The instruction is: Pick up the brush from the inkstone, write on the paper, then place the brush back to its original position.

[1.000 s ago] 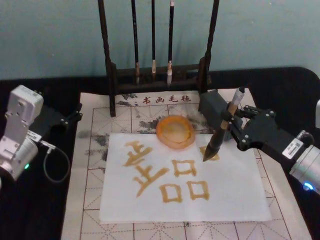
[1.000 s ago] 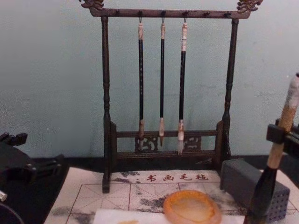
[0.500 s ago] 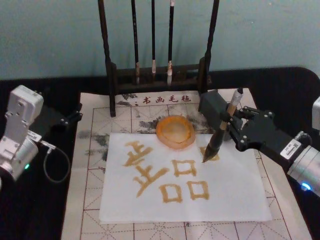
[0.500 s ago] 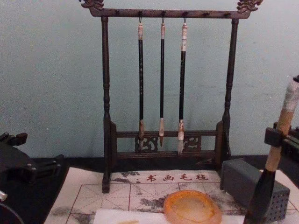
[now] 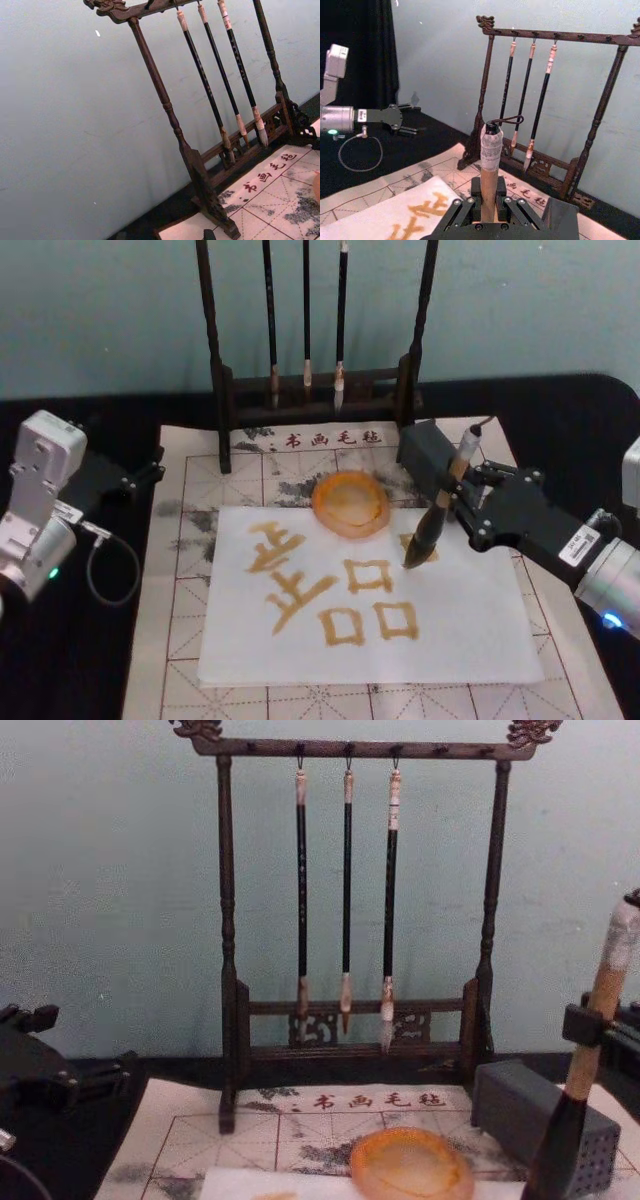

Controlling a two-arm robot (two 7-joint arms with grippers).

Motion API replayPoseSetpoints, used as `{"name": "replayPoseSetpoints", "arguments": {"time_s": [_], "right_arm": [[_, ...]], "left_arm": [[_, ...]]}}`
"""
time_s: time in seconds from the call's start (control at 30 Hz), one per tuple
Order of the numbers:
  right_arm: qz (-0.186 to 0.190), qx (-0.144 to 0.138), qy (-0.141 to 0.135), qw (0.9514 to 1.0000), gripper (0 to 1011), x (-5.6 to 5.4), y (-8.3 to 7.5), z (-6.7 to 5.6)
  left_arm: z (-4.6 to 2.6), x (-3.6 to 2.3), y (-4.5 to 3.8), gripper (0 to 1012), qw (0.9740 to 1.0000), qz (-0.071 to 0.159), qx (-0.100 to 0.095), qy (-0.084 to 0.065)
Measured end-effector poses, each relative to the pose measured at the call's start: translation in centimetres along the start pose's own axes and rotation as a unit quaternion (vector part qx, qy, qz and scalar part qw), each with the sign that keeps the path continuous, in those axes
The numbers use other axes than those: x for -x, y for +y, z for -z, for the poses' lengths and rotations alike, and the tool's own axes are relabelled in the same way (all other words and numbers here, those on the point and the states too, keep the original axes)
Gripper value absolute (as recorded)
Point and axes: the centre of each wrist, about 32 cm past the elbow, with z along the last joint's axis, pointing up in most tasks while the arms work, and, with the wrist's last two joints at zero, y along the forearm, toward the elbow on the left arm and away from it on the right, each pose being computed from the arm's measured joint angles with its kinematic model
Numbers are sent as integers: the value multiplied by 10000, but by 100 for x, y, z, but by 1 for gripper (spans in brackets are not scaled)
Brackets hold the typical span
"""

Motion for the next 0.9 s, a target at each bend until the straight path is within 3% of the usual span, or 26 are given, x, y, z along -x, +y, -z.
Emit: {"name": "replayPoseSetpoints", "arguments": {"time_s": [0.9], "right_arm": [[-298, -24, 122, 9995, 188, 75, -65, -63]], "left_arm": [[0, 0, 0, 1001, 10000, 0, 0, 0]]}}
